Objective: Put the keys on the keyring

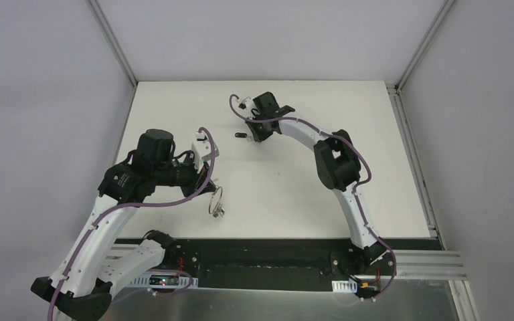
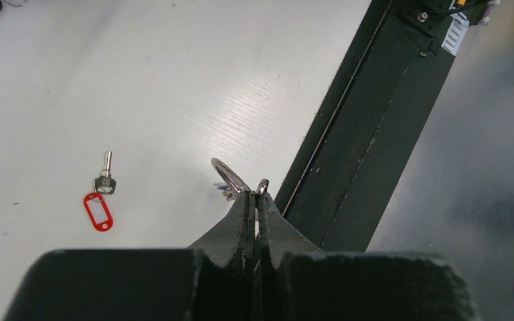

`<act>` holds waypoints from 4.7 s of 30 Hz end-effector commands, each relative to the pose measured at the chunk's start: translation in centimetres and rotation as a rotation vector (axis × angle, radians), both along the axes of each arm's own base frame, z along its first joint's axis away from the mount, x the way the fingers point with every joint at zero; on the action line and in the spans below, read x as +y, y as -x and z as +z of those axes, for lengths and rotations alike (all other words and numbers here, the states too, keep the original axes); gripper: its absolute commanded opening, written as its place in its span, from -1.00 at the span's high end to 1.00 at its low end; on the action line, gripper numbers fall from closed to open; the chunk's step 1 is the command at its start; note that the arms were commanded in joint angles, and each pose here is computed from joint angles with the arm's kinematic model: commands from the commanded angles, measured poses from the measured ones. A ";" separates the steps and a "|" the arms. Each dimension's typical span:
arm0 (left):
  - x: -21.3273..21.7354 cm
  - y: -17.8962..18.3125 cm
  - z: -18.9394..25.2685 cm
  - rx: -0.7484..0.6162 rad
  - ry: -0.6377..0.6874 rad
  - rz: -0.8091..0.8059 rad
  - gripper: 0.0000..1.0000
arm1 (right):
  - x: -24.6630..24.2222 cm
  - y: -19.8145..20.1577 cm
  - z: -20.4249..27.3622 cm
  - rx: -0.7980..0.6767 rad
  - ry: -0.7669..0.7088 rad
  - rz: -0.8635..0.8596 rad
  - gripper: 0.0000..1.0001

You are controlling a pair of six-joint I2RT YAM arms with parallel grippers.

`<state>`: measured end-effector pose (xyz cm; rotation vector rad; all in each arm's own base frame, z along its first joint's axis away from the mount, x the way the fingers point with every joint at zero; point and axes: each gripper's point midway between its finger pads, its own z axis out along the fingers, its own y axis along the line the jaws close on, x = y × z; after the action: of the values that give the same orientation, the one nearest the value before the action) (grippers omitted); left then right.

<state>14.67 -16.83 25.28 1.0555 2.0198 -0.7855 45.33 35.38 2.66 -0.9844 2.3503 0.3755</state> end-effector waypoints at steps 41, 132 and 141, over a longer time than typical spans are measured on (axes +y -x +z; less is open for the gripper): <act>-0.8 -1.1 1.8 -0.071 0.046 -0.020 1.00 | 2.0 1.3 1.8 -0.053 -0.002 0.181 0.69; -2.4 -3.4 2.9 -0.097 0.088 -0.038 1.00 | -13.1 21.9 6.1 0.124 -0.052 0.311 1.00; -3.4 -5.1 3.2 -0.079 0.109 -0.015 1.00 | -11.1 22.1 9.5 0.092 -0.195 0.395 1.00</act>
<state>18.50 -19.14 26.26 1.0526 1.9569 -0.8111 23.38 22.58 8.27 -1.3240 2.2977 0.6740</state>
